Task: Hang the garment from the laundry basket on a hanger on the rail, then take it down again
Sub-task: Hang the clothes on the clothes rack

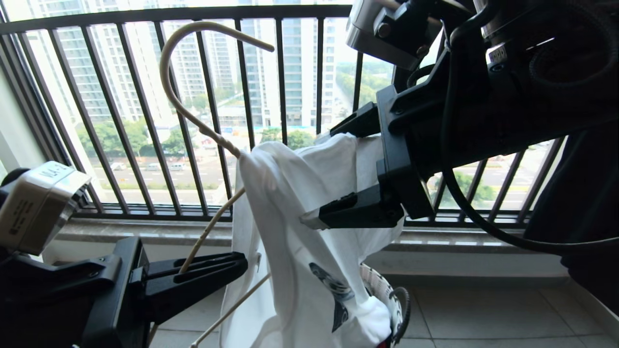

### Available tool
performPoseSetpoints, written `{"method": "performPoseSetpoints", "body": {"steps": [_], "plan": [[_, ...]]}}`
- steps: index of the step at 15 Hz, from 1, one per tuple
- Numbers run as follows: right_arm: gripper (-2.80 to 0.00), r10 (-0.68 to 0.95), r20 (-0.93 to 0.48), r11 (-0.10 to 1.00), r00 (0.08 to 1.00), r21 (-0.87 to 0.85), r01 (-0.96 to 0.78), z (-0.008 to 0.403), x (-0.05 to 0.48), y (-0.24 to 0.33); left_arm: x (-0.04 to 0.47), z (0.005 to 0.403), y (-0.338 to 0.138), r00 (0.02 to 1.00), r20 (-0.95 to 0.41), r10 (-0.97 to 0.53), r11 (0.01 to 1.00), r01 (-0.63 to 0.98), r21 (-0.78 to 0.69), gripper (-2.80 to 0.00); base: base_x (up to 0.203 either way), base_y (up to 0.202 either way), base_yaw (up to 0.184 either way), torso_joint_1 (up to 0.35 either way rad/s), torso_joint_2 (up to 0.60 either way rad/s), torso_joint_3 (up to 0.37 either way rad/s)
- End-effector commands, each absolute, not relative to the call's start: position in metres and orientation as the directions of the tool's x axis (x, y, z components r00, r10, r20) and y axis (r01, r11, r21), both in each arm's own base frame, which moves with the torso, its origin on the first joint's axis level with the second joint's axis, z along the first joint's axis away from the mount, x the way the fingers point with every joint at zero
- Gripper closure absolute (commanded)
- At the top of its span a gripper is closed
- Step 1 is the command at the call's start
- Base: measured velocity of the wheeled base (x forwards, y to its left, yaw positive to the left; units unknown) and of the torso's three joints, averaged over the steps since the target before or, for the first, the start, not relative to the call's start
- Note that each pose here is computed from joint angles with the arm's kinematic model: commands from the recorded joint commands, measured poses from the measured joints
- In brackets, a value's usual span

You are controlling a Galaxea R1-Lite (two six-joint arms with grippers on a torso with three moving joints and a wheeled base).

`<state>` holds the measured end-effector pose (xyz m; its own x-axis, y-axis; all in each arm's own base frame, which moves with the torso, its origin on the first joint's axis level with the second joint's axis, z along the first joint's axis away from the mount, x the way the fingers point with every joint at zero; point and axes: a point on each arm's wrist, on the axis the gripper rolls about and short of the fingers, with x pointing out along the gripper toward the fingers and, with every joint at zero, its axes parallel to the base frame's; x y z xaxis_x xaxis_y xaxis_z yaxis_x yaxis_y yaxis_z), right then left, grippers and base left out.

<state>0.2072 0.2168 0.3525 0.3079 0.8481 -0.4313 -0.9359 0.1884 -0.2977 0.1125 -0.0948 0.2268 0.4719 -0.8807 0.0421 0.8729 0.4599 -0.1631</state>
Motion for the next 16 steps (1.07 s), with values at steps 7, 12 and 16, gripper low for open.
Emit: {"method": "performPoseSetpoints", "body": {"steps": [7, 12, 16], "plan": [[0.0, 0.848, -0.468, 0.13, 0.249, -0.271, -0.954, 0.341, 0.21, 0.228, 0.107, 0.237, -0.091, 0.468, 0.09, -0.879, 0.453, 0.88, -0.145, 0.0, 0.0, 0.0, 0.0, 0.0, 0.0, 0.0], [0.0, 0.857, -0.461, 0.109, 0.23, -0.274, -0.955, 0.346, 0.2, 0.23, 0.106, 0.243, -0.09, 0.479, 0.059, -0.876, 0.466, 0.871, -0.158, 0.0, 0.0, 0.0, 0.0, 0.0, 0.0, 0.0], [0.0, 0.863, -0.446, 0.114, 0.236, -0.283, -0.952, 0.351, 0.195, 0.225, 0.103, 0.246, -0.087, 0.482, 0.042, -0.875, 0.47, 0.867, -0.165, 0.0, 0.0, 0.0, 0.0, 0.0, 0.0, 0.0]]}}
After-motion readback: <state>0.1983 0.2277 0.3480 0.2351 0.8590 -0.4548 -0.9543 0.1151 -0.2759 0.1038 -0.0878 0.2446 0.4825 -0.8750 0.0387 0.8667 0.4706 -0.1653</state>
